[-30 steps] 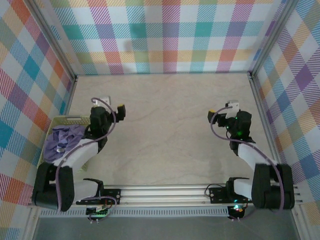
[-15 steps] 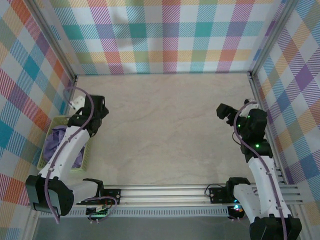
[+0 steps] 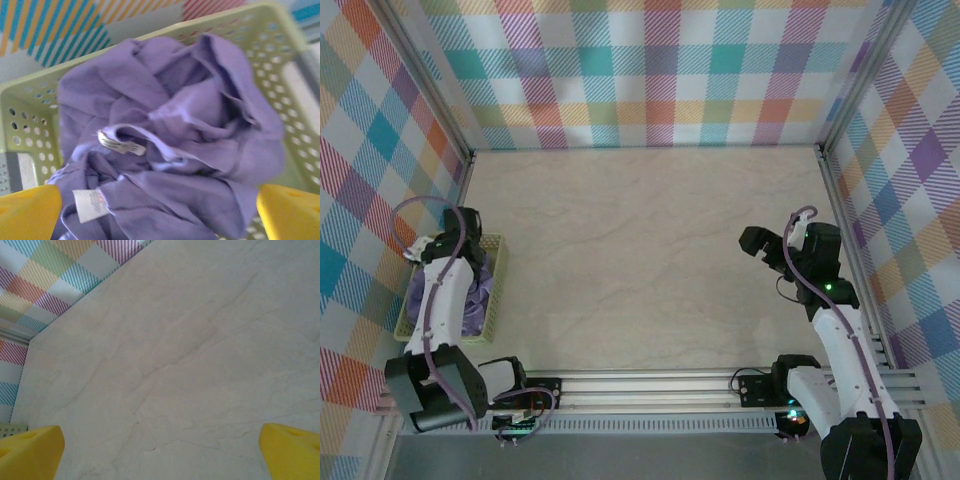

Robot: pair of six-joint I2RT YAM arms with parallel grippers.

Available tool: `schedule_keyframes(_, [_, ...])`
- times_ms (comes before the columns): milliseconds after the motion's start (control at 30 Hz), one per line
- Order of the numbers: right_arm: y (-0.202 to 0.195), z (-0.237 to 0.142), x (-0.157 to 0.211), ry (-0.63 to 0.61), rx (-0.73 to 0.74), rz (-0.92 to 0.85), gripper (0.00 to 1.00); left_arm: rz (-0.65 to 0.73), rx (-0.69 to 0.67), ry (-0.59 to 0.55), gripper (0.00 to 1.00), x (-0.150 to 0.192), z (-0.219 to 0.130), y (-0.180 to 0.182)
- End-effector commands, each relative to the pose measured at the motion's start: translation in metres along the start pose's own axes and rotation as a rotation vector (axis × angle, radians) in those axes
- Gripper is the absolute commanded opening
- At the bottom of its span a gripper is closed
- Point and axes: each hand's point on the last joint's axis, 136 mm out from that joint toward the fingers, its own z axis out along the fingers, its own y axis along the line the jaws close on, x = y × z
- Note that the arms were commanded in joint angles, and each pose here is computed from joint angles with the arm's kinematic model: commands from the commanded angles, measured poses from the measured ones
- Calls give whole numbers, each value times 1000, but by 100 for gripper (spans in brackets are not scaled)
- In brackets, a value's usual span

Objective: Fold the inside-out t-shirt

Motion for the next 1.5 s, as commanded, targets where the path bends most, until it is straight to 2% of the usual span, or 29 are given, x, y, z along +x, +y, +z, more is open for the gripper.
schedule_keyframes(0, [4, -4, 11, 34, -27, 17, 100, -38, -32, 118, 100, 14, 25, 8])
schedule_keyframes(200, [6, -10, 18, 46, -34, 18, 100, -44, -18, 258, 100, 39, 53, -7])
schedule_keyframes(367, [6, -16, 20, 41, -33, 10, 100, -50, 45, 361, 100, 66, 70, -22])
schedule_keyframes(467, [5, -16, 23, 46, -29, 9, 100, -48, 81, 404, 97, 77, 77, -30])
schedule_keyframes(600, [4, -16, 25, 54, -26, 10, 100, -46, 99, 418, 85, 80, 79, -34])
schedule_keyframes(733, [3, -15, 25, 52, -23, 15, 100, -50, 121, 392, 63, 72, 74, -37])
schedule_keyframes(833, [3, -15, 24, 50, -22, 17, 100, -53, 135, 371, 40, 65, 68, -38])
schedule_keyframes(900, [3, -15, 24, 48, -22, 18, 100, -56, 135, 345, 30, 57, 62, -35])
schedule_keyframes(1033, [4, -17, 23, 48, -22, 23, 100, -69, 151, 270, 12, 34, 41, -28])
schedule_keyframes(1200, [2, -20, 22, 45, 5, 48, 100, -100, 288, 194, 3, 10, -1, -33])
schedule_keyframes(1333, [7, -26, 21, 40, -7, 63, 100, -57, 438, 87, 0, -20, -61, -48])
schedule_keyframes(1467, [11, -30, 23, 28, -34, 73, 100, 12, 607, -45, 0, -56, -141, -70])
